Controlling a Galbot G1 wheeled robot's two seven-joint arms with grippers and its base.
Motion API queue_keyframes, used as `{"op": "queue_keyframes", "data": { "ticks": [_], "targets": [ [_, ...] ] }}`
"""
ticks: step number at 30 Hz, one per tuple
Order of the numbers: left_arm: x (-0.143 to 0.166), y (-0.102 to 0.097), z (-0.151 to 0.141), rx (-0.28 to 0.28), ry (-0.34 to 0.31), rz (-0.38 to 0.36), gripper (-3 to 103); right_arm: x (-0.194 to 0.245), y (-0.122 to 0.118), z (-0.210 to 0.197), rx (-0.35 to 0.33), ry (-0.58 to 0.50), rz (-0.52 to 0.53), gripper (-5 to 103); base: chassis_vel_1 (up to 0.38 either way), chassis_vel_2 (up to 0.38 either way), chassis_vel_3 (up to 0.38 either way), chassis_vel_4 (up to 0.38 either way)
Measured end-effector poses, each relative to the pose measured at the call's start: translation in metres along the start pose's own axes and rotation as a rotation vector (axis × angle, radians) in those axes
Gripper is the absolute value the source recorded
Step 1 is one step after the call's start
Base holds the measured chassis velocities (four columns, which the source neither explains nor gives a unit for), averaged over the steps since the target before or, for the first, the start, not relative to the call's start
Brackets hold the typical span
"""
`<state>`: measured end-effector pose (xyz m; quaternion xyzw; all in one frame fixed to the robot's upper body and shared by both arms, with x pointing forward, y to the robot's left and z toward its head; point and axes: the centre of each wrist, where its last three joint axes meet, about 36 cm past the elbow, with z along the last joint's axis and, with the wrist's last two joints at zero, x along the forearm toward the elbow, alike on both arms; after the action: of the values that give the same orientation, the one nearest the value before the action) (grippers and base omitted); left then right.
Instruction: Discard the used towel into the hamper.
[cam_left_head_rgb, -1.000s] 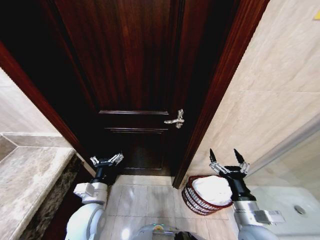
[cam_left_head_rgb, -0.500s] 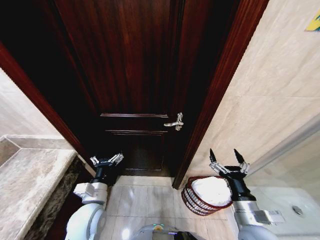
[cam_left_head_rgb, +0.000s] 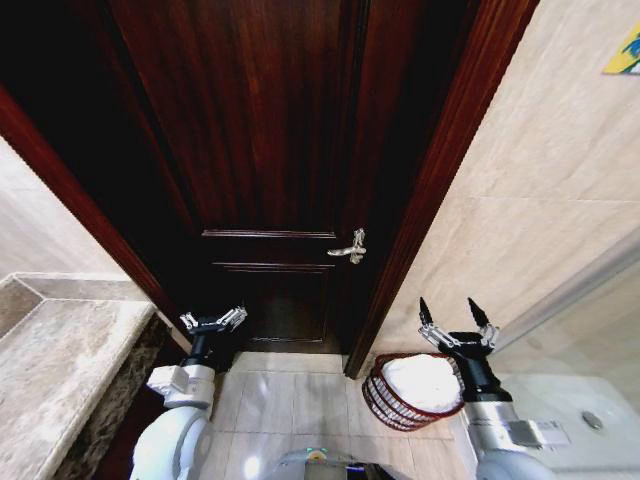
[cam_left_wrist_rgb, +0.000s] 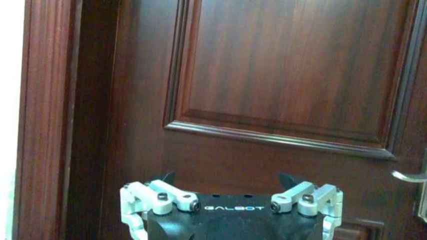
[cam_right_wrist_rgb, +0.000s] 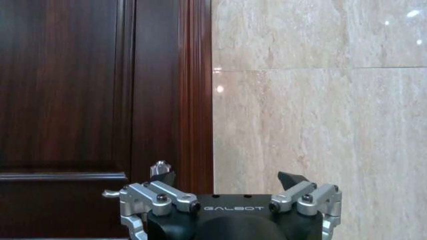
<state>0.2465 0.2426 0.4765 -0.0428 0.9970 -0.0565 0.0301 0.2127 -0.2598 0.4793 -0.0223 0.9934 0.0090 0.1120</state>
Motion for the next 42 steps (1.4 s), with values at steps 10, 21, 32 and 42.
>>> {"op": "queue_keyframes", "data": {
  "ticks": [10,21,32,42],
  "targets": [
    [0.0,0.0,0.0,0.0,0.0,0.0,100,0.0,0.0,0.0,0.0,0.0,0.0,100,0.147,-0.158,-0.167,0.176],
    [0.0001,0.0,0.0,0.0,0.0,0.0,100,0.0,0.0,0.0,0.0,0.0,0.0,100,0.265,-0.26,-0.267,0.263],
    [0.0,-0.0001,0.0,0.0,0.0,0.0,100,0.0,0.0,0.0,0.0,0.0,0.0,100,0.039,-0.069,-0.074,0.09],
    [0.0,0.0,0.0,0.0,0.0,0.0,100,0.0,0.0,0.0,0.0,0.0,0.0,100,0.041,0.09,-0.018,-0.11]
  ]
}}
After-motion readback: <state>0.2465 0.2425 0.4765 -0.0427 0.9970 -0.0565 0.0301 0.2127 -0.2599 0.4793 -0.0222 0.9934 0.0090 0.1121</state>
